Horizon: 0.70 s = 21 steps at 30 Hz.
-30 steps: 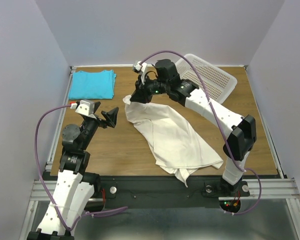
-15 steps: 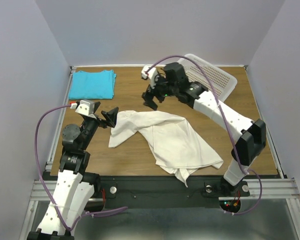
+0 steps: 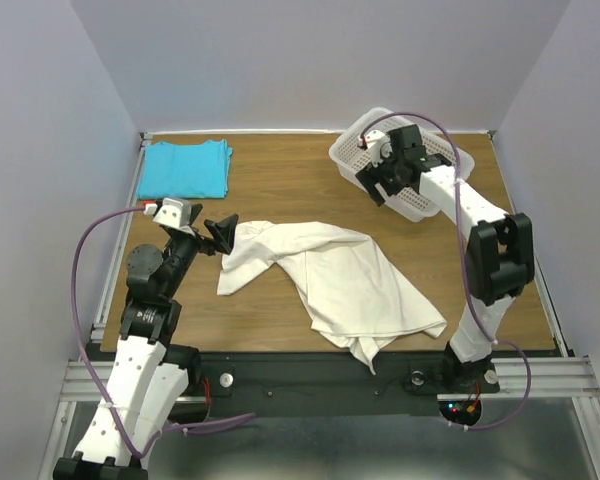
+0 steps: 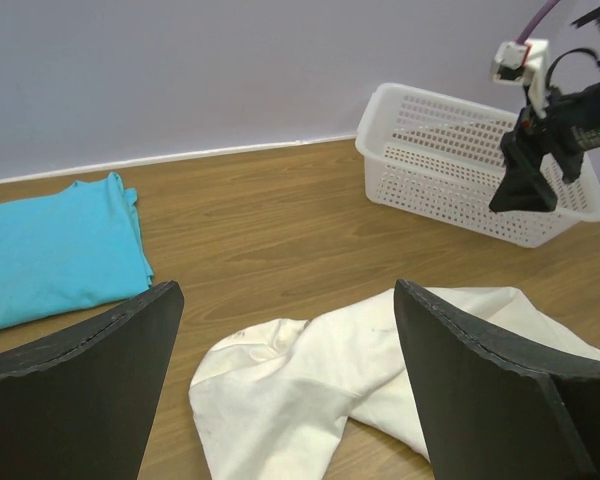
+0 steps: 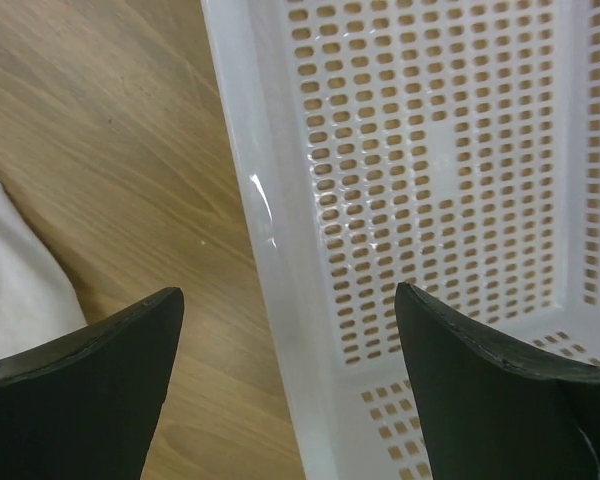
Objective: Fold and stack the t-shirts
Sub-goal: Flatten the tshirt out
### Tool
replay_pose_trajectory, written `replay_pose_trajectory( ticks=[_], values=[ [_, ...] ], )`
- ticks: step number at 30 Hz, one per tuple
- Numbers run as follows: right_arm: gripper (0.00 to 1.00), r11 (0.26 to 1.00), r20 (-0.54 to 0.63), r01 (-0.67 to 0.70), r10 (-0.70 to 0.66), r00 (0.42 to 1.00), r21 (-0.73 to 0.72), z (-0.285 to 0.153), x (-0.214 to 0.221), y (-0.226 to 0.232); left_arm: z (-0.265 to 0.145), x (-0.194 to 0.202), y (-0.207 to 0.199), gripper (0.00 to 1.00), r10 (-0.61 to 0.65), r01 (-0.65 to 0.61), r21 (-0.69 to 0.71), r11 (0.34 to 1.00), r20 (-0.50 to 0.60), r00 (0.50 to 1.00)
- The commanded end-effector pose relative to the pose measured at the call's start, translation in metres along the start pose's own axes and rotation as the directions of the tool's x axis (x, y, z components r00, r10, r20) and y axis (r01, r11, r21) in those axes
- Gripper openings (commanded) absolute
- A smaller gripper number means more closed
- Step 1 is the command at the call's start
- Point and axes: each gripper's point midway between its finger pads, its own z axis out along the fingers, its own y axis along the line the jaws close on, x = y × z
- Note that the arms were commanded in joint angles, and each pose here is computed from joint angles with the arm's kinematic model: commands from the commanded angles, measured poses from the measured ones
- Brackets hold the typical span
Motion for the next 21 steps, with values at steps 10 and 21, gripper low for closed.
replay_pose_trajectory(
  ticks=[10, 21],
  values=[
    [0.64, 0.993, -0.105, -0.094, 0.101, 0.989, 0.065, 0.057, 0.021, -0.028, 0.002, -0.013, -0.001, 0.98, 0.026, -0.027, 0.007, 1.000, 0.044, 0.999],
    [0.01, 0.887, -0.051, -0.379, 0.405, 0.913, 0.263, 0.038, 0.054, -0.085, 0.001, -0.015, -0.004, 0.98, 0.027, -0.028, 0.018, 0.999, 0.051, 0.998]
  ],
)
